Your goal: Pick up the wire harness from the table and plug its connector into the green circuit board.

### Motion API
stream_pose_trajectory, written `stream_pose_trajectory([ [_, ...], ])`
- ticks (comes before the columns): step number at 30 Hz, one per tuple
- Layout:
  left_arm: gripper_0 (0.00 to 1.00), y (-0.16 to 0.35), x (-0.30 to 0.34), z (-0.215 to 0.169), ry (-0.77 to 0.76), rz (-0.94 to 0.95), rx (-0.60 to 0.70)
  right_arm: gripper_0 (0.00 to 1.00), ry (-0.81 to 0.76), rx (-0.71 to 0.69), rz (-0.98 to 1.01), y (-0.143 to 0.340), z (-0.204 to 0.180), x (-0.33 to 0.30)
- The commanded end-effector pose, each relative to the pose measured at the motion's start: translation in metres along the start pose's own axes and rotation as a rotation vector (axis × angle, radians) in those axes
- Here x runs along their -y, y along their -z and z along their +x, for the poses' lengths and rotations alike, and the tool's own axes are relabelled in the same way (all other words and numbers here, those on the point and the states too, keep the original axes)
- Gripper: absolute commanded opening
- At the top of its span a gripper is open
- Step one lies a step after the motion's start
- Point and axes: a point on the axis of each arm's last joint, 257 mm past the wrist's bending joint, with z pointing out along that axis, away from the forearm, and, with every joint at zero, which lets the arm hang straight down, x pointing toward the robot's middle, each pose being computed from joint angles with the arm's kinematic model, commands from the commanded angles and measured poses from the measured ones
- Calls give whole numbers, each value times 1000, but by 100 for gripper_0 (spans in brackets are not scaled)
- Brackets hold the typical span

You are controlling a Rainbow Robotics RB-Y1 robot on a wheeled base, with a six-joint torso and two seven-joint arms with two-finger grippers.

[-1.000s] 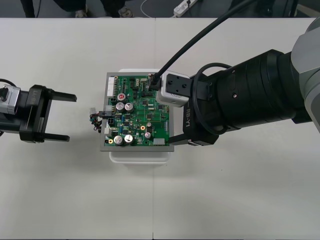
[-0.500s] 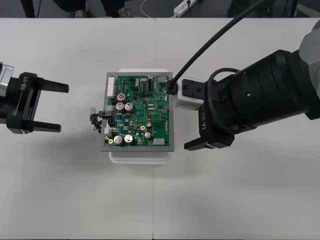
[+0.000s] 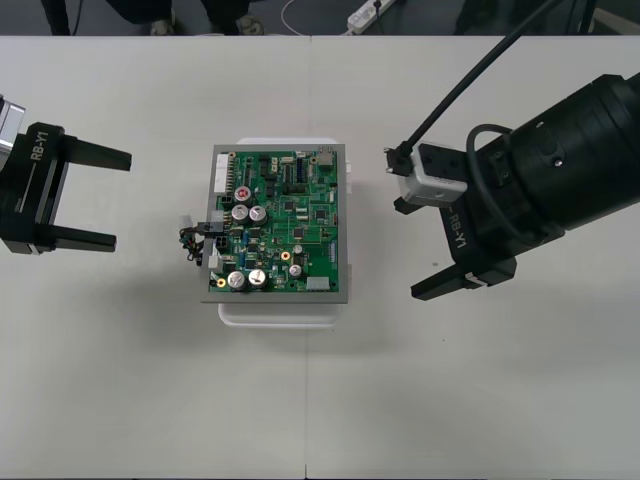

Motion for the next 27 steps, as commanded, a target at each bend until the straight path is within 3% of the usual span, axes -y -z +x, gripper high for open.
stream_pose_trajectory([
  [1,90,2,5,-3,-35,-7,-25,94,45,-29,22,26,20,9],
  [15,90,-7,-3,-10,-87,-49,-52,94,144,-48,78,53,53,17],
  [23,91,-14,-4,-14,-81,-48,-50,94,89,-21,121,70,70,23],
  [27,90,-18,-11,-15,-87,-62,-58,94,160,-10,122,76,76,27],
])
